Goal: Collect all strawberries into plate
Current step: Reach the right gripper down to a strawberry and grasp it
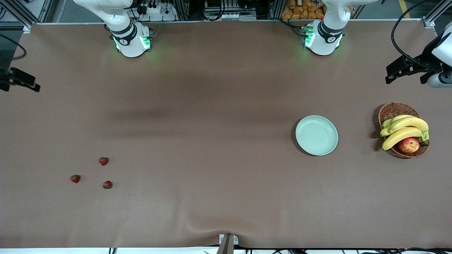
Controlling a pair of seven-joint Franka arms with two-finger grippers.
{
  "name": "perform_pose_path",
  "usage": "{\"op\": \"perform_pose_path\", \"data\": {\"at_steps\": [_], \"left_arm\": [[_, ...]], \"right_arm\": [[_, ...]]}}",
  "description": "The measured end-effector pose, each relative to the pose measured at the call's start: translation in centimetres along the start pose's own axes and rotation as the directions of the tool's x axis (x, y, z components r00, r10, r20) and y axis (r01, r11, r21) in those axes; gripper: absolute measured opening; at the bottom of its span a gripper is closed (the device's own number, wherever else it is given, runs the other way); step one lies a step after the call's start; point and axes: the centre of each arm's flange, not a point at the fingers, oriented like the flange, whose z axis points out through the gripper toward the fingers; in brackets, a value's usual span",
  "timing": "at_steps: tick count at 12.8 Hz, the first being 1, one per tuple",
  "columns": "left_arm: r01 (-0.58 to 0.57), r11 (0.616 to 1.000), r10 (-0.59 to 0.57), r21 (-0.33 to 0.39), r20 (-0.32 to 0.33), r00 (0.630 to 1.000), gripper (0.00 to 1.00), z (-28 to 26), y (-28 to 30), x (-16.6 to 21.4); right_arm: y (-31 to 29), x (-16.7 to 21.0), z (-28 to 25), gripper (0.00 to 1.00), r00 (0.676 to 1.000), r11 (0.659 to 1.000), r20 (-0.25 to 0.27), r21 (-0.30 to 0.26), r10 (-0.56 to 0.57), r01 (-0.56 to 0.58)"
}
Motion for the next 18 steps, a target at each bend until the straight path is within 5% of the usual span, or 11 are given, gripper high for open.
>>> {"op": "perform_pose_path", "data": {"at_steps": [4, 9, 13, 18], "left_arm": [[0.0, 1.0, 0.0, -0.003, 0.003, 1.0, 1.0, 1.0, 0.0, 1.0], [-0.01, 1.0, 0.01, -0.009, 0.007, 1.0, 1.0, 2.6, 0.6, 2.5], [-0.02, 1.0, 0.021, -0.009, 0.017, 1.0, 1.0, 3.2, 1.1, 2.8], [-0.032, 0.999, 0.032, -0.01, 0.022, 0.999, 1.0, 3.5, 1.7, 2.8]], "right_arm": [[0.1, 8.4, 12.7, 1.0, 0.999, 1.0, 0.047, -0.013, -0.007, 0.008], [-2.7, 15.4, 27.0, 1.0, 0.998, 0.997, -0.017, -0.039, -0.063, 0.062], [-2.1, 17.0, 35.7, 1.0, 0.998, 0.997, -0.016, -0.049, -0.057, 0.056], [-1.8, 17.0, 37.6, 0.97, 0.999, 0.998, -0.001, -0.038, -0.043, 0.043]]}}
